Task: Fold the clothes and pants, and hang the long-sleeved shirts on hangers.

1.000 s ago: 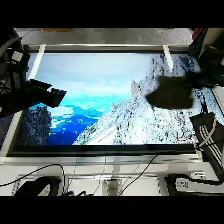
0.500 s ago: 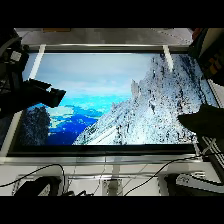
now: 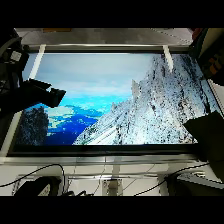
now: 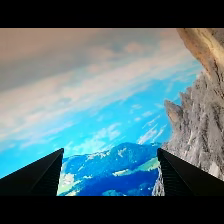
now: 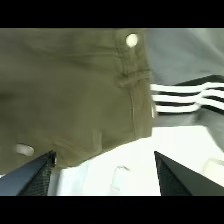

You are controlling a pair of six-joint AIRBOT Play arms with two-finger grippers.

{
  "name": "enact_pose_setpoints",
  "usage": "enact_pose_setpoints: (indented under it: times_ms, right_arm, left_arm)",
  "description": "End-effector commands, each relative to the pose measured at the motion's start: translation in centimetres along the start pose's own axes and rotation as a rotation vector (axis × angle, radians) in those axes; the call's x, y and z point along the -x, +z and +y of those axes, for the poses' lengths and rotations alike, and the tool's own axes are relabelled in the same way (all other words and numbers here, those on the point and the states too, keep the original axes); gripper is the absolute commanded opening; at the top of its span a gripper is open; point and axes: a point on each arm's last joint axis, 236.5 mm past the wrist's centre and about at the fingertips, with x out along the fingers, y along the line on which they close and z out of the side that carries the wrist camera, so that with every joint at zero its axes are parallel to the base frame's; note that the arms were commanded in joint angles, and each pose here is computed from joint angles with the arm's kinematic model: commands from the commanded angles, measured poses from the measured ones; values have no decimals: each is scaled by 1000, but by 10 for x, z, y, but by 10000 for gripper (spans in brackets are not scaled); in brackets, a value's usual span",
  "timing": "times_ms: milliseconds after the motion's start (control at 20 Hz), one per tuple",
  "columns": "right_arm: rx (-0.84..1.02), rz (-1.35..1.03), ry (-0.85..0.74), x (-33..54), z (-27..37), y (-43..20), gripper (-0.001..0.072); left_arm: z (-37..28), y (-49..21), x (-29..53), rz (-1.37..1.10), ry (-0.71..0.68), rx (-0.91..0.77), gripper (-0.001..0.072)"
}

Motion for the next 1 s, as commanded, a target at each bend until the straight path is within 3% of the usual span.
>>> enact_pose_setpoints:
  times_ms: [0,150,300,550,750,950]
  right_arm:
    - [-71,-32,120,0,10,11,599]
    - [-54,-16,243,5,39,8,48]
    - [38,-7,421,20,96,0,42]
    - [476,17,573,50,223,-71,41]
    - [911,-32,495,59,296,-162,40]
    - [1210,-227,334,69,334,-219,41]
  left_arm:
    - [0,1,0,-2,1,0,659]
    - [0,1,0,-2,1,0,659]
    - [0,1,0,-2,1,0,659]
    - [0,1,0,-2,1,0,659]
    - [0,1,0,-2,1,0,659]
    - [0,1,0,-2,1,0,659]
